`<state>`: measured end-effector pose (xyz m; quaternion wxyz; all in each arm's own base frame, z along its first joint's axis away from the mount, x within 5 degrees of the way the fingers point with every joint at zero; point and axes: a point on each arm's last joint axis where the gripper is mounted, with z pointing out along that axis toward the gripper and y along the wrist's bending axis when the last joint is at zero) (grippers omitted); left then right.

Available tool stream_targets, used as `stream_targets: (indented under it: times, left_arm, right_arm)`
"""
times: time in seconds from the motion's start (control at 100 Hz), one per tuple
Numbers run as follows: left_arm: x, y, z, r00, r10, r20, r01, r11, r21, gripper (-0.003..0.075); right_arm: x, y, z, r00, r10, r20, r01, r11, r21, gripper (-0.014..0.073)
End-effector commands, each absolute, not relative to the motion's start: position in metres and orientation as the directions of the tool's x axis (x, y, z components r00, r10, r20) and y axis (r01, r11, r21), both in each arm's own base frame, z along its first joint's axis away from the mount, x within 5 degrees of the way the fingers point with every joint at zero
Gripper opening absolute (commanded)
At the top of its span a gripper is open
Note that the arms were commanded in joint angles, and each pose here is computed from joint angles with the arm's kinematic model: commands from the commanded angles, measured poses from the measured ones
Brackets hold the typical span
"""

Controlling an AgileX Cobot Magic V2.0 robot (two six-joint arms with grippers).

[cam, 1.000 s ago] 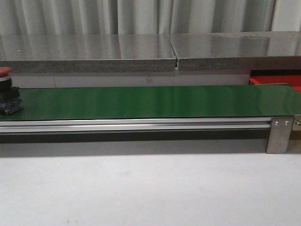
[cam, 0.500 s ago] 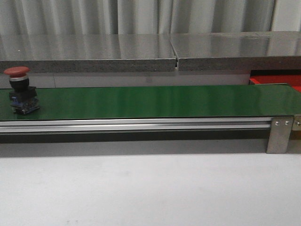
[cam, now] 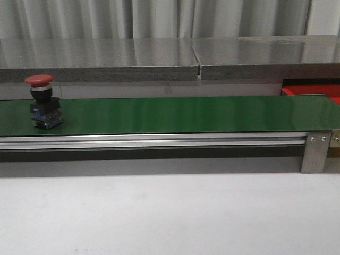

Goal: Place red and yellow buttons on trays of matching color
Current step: 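Grasp a yellow push-button on the table with the left gripper, then set the yellow button on the green belt and release it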

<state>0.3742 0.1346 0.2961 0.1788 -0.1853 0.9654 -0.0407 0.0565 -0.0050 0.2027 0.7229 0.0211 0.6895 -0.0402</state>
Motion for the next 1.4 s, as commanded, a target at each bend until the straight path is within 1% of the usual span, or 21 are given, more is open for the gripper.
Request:
stream_targets:
  times: [0.0, 0.22, 0.31, 0.38, 0.5, 0.55, 0.6, 0.65, 0.72, 0.77, 0.83, 0.9, 1.02, 1.11, 1.15, 1.16, 1.2, 1.23, 1.35, 1.36, 1.39]
  left_arm:
    - [0.369, 0.129, 0.321, -0.833, -0.361, -0.418, -0.329, 0.932, -0.150, 0.0167]
    - [0.368, 0.129, 0.319, -0.847, -0.343, -0.405, -0.312, 0.939, -0.142, 0.0171]
    - [0.368, 0.128, 0.313, -0.865, -0.345, -0.365, -0.313, 0.939, -0.145, 0.0171]
    - [0.370, 0.129, 0.307, -0.870, -0.346, -0.351, -0.315, 0.938, -0.146, 0.0171]
    - [0.372, 0.130, 0.305, -0.869, -0.347, -0.351, -0.316, 0.938, -0.145, 0.0184]
    - [0.372, 0.130, 0.305, -0.868, -0.347, -0.354, -0.316, 0.938, -0.145, 0.0225]
    - [0.372, 0.130, 0.305, -0.868, -0.347, -0.354, -0.316, 0.938, -0.145, 0.0297]
    - [0.372, 0.130, 0.305, -0.868, -0.346, -0.356, -0.315, 0.938, -0.145, 0.0405]
    - [0.372, 0.130, 0.305, -0.868, -0.346, -0.356, -0.315, 0.938, -0.145, 0.0529]
    - [0.372, 0.130, 0.305, -0.867, -0.346, -0.358, -0.314, 0.938, -0.145, 0.0572]
    - [0.372, 0.130, 0.309, -0.859, -0.348, -0.375, -0.314, 0.938, -0.150, 0.0575]
    - [0.371, 0.128, 0.317, -0.844, -0.341, -0.414, -0.305, 0.940, -0.152, 0.0560]
    - [0.364, 0.121, 0.338, -0.826, -0.280, -0.489, -0.249, 0.960, -0.129, 0.0514]
    - [0.357, 0.115, 0.357, -0.803, -0.237, -0.547, -0.214, 0.971, -0.108, 0.0449]
    - [0.353, 0.109, 0.367, -0.790, -0.210, -0.576, -0.186, 0.977, -0.101, 0.0389]
    - [0.353, 0.108, 0.367, -0.791, -0.205, -0.576, -0.181, 0.978, -0.100, 0.0389]
    - [0.349, 0.103, 0.376, -0.778, -0.178, -0.603, -0.153, 0.984, -0.093, 0.0306]
    - [0.348, 0.098, 0.379, -0.774, -0.163, -0.611, -0.135, 0.987, -0.093, 0.0264]
    - [0.342, 0.078, 0.395, -0.755, -0.076, -0.651, -0.050, 0.997, -0.058, -0.0006]
    - [0.342, 0.077, 0.394, -0.757, -0.073, -0.650, -0.046, 0.997, -0.058, -0.0020]
    - [0.340, 0.072, 0.396, -0.753, -0.060, -0.655, -0.032, 0.998, -0.055, -0.0017]
  right_arm:
    - [0.054, -0.004, 0.214, 0.147, -0.051, -0.988, 0.086, 0.996, -0.038, -0.0066]
    - [0.054, -0.004, 0.214, 0.147, -0.051, -0.988, 0.086, 0.996, -0.038, -0.0066]
    - [0.054, -0.004, 0.214, 0.147, -0.051, -0.988, 0.086, 0.996, -0.038, -0.0066]
    - [0.054, -0.004, 0.214, 0.147, -0.051, -0.988, 0.086, 0.996, -0.038, -0.0066]
    - [0.054, -0.004, 0.214, 0.147, -0.051, -0.988, 0.086, 0.996, -0.038, -0.0066]
    - [0.054, -0.004, 0.214, 0.147, -0.051, -0.988, 0.086, 0.996, -0.038, -0.0066]
    - [0.054, -0.004, 0.214, 0.147, -0.051, -0.988, 0.086, 0.996, -0.038, -0.0066]
    - [0.054, -0.004, 0.214, 0.147, -0.051, -0.988, 0.086, 0.996, -0.038, -0.0066]
    - [0.054, -0.004, 0.214, 0.147, -0.051, -0.988, 0.086, 0.996, -0.038, -0.0066]
    - [0.054, -0.004, 0.214, 0.147, -0.051, -0.988, 0.086, 0.996, -0.038, -0.0066]
    - [0.054, -0.004, 0.214, 0.147, -0.051, -0.988, 0.086, 0.996, -0.038, -0.0066]
    - [0.054, -0.004, 0.214, 0.147, -0.051, -0.988, 0.086, 0.996, -0.038, -0.0066]
    - [0.054, -0.004, 0.214, 0.147, -0.051, -0.988, 0.086, 0.996, -0.038, -0.0066]
    - [0.054, -0.004, 0.214, 0.147, -0.051, -0.988, 0.086, 0.996, -0.038, -0.0066]
    - [0.054, -0.004, 0.214, 0.147, -0.051, -0.988, 0.086, 0.996, -0.038, -0.0066]
    - [0.054, -0.004, 0.214, 0.147, -0.051, -0.988, 0.086, 0.996, -0.038, -0.0066]
    - [0.054, -0.004, 0.214, 0.147, -0.051, -0.988, 0.086, 0.996, -0.038, -0.0066]
    - [0.054, -0.004, 0.214, 0.147, -0.051, -0.988, 0.086, 0.996, -0.038, -0.0066]
    - [0.054, -0.004, 0.214, 0.147, -0.051, -0.988, 0.086, 0.996, -0.038, -0.0066]
    - [0.054, -0.004, 0.214, 0.147, -0.051, -0.988, 0.086, 0.996, -0.038, -0.0066]
    - [0.054, -0.004, 0.214, 0.147, -0.051, -0.988, 0.086, 0.996, -0.038, -0.0066]
